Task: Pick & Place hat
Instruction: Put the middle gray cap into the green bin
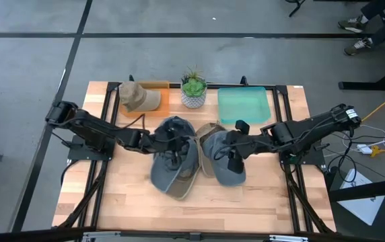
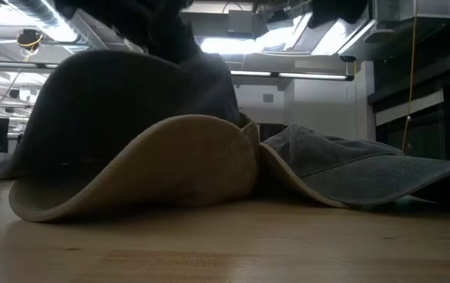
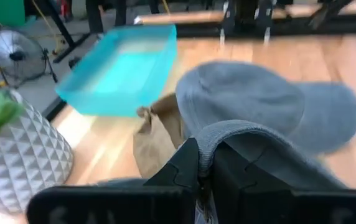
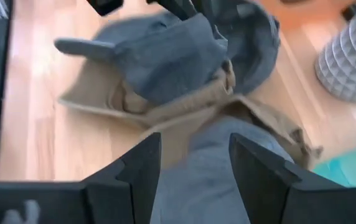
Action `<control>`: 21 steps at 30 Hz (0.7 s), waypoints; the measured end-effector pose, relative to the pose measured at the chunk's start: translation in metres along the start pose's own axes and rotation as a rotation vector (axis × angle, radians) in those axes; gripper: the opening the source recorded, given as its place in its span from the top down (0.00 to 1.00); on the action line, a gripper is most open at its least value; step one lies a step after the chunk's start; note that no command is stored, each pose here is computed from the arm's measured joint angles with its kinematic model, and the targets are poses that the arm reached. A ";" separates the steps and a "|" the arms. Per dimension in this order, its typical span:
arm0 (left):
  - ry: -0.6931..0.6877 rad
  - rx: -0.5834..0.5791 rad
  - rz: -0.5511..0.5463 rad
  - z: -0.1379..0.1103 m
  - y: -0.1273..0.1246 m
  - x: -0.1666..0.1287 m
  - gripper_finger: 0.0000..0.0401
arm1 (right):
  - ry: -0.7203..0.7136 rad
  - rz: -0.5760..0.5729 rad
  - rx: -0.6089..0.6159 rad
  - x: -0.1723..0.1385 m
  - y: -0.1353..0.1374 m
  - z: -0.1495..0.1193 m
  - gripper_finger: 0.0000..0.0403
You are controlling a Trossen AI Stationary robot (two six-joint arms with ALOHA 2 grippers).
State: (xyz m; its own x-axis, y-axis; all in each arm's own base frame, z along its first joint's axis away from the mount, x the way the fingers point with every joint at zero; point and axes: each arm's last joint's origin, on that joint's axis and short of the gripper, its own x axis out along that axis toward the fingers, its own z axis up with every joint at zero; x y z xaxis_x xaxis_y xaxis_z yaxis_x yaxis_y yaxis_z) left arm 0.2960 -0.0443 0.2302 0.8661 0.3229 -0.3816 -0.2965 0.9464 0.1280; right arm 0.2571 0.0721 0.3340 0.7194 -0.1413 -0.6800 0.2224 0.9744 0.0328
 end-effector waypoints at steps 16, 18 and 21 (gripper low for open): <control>-0.403 -0.081 -0.015 0.067 0.046 -0.100 0.95 | -0.288 0.008 0.113 0.004 -0.014 0.036 0.53; -0.472 -0.111 -0.033 0.074 0.053 -0.114 0.95 | -0.321 0.010 0.074 0.004 -0.017 0.041 0.53; -0.564 -0.140 -0.074 0.082 0.061 -0.131 0.95 | -0.372 0.017 0.028 0.003 -0.021 0.047 0.53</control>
State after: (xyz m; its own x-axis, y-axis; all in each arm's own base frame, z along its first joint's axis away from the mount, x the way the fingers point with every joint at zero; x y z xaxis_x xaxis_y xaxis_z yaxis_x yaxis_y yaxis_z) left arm 0.1976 -0.0291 0.3626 0.9555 0.2439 0.1662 -0.2445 0.9695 -0.0169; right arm 0.2862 0.0432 0.3658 0.9121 -0.1843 -0.3663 0.2226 0.9727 0.0648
